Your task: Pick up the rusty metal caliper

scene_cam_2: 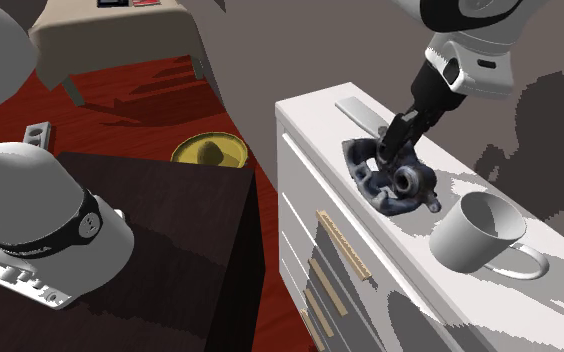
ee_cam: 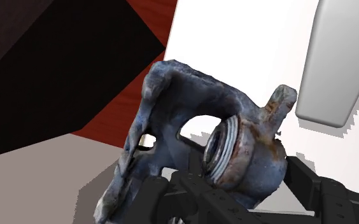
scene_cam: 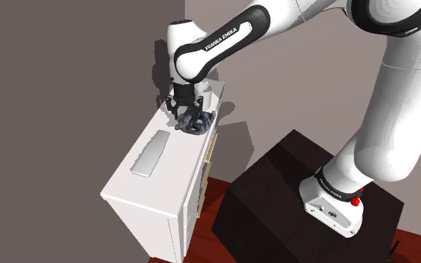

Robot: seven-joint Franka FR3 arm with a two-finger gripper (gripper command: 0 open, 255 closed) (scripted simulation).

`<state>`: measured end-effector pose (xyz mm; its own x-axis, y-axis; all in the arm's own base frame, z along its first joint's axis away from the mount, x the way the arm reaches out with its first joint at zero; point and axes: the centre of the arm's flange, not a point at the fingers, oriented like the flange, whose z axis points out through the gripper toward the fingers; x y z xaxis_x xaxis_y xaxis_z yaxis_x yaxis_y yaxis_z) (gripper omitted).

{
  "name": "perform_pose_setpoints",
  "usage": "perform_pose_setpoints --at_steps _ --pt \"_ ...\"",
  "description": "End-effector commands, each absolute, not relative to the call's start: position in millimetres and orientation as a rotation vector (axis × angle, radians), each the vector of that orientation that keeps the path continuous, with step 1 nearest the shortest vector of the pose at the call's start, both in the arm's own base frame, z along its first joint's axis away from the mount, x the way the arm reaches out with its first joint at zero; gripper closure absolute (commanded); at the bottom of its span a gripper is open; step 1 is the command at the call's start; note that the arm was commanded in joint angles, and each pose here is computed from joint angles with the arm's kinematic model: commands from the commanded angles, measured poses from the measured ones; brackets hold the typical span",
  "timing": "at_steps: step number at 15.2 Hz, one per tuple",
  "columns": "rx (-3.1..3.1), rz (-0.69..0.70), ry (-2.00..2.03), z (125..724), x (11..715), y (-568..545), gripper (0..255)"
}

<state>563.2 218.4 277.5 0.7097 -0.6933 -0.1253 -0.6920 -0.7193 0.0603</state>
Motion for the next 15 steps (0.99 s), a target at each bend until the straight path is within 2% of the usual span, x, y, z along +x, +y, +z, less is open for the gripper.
perform_pose_setpoints --at_steps 1,15 --pt "2.897 -0.217 -1.173 286 564 218 255" --pt "2.897 -0.217 -1.173 350 564 218 255"
